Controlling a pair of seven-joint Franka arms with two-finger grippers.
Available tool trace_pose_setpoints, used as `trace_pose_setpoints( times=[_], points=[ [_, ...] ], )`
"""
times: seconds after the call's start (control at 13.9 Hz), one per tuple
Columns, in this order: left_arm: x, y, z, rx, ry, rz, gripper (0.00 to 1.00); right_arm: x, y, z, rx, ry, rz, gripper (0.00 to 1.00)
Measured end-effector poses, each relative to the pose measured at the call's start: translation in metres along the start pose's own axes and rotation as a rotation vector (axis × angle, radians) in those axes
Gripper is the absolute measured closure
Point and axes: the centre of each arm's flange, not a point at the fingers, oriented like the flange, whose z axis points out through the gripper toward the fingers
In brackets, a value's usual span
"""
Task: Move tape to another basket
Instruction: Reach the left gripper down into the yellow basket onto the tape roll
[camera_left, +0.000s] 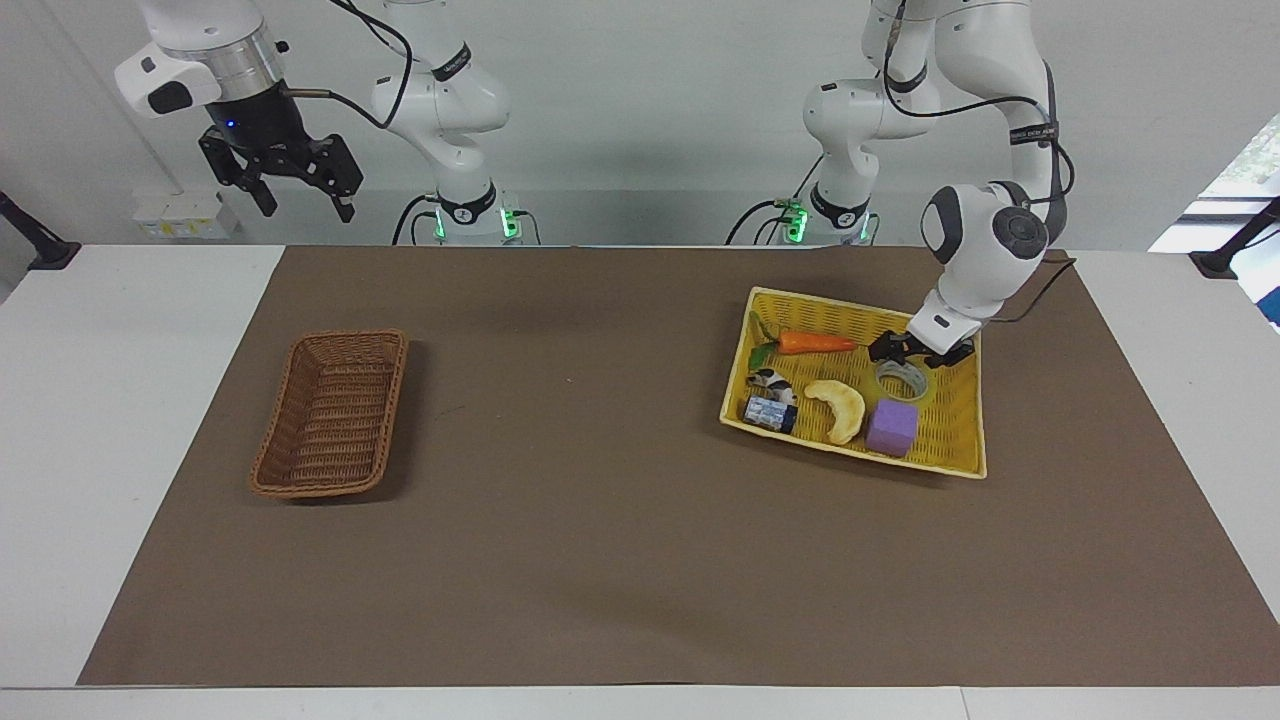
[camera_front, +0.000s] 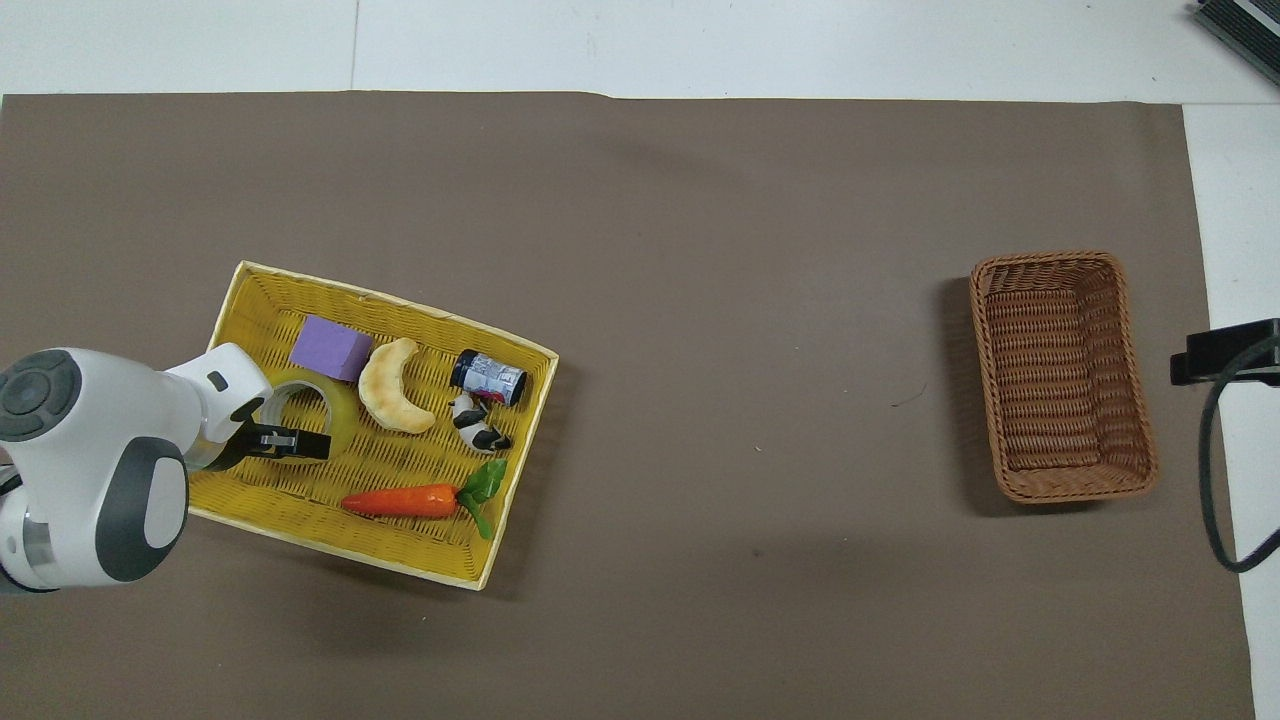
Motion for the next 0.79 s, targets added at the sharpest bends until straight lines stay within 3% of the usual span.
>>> trace_pose_setpoints(
  times=[0.14, 0.29, 0.5, 0.72, 0.79],
  points=[
    [0.002, -0.002, -0.001, 0.0, 0.003, -0.003, 0.55, 0.0, 0.0, 0.0, 0.0, 0.0, 0.0, 0.0],
    [0.008, -0.004, -0.003, -0.007, 0.009, -0.033, 0.65, 0.0, 0.0, 0.0, 0.0, 0.0, 0.0, 0.0],
    [0.02, -0.005, -0.004, -0.043, 0.02, -0.101, 0.62, 0.0, 0.0, 0.0, 0.0, 0.0, 0.0, 0.0],
    [0.038, -0.001, -0.005, -0.053, 0.032, -0.13, 0.34, 0.0, 0.0, 0.0, 0.0, 0.0, 0.001, 0.0],
    [0.04, 0.0, -0.002, -0.053, 0.028, -0.133, 0.32, 0.0, 0.001, 0.0, 0.0, 0.0, 0.001, 0.0]
  ],
)
